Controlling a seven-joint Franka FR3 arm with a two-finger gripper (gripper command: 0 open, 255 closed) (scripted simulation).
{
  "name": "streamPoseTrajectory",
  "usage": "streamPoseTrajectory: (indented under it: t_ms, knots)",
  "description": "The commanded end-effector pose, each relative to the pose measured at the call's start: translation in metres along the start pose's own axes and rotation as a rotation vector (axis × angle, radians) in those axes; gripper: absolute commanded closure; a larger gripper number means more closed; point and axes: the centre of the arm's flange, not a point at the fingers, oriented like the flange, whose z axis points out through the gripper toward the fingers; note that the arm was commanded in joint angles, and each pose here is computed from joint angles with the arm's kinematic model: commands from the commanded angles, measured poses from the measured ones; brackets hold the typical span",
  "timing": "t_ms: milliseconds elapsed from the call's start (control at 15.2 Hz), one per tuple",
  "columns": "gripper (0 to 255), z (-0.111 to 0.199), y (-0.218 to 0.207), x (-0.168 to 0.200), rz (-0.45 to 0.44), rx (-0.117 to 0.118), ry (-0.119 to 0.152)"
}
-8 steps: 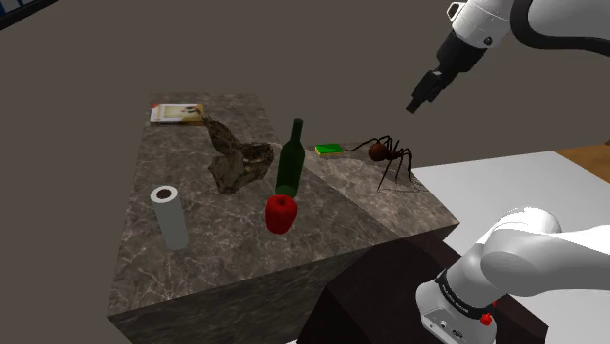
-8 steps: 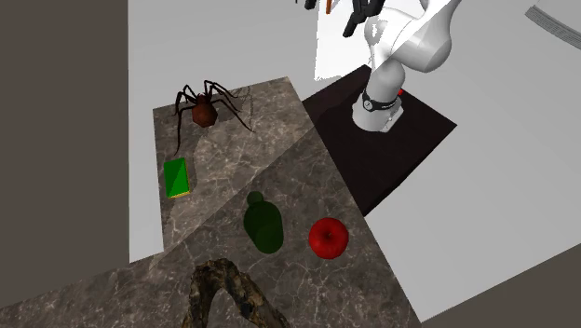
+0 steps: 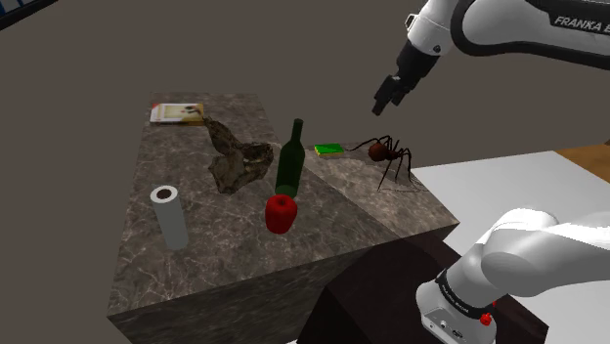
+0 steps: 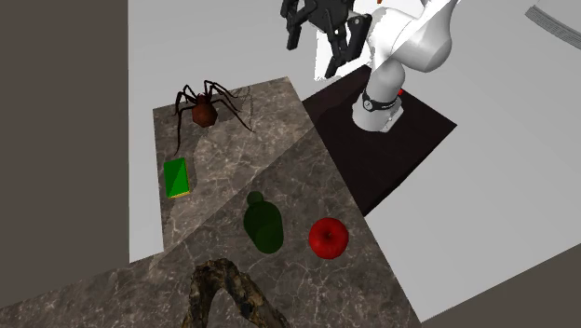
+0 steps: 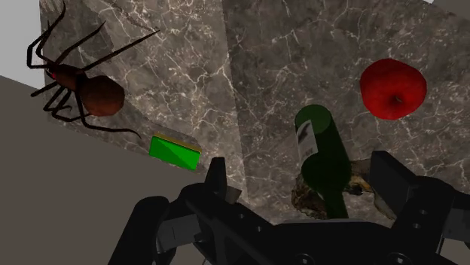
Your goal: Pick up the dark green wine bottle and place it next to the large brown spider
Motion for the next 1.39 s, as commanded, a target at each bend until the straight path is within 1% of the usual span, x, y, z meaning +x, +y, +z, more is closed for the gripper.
streamPoseTrajectory:
  t_ms: [0, 1122, 1320]
  knots:
    - [0, 0.017, -0.003, 0.019, -0.001, 0.014, -0.003]
    - [0, 0.148, -0.065, 0.188, -0.009, 0.135, -0.027]
    - [0, 0.161, -0.068, 0.191, -0.009, 0.138, -0.028]
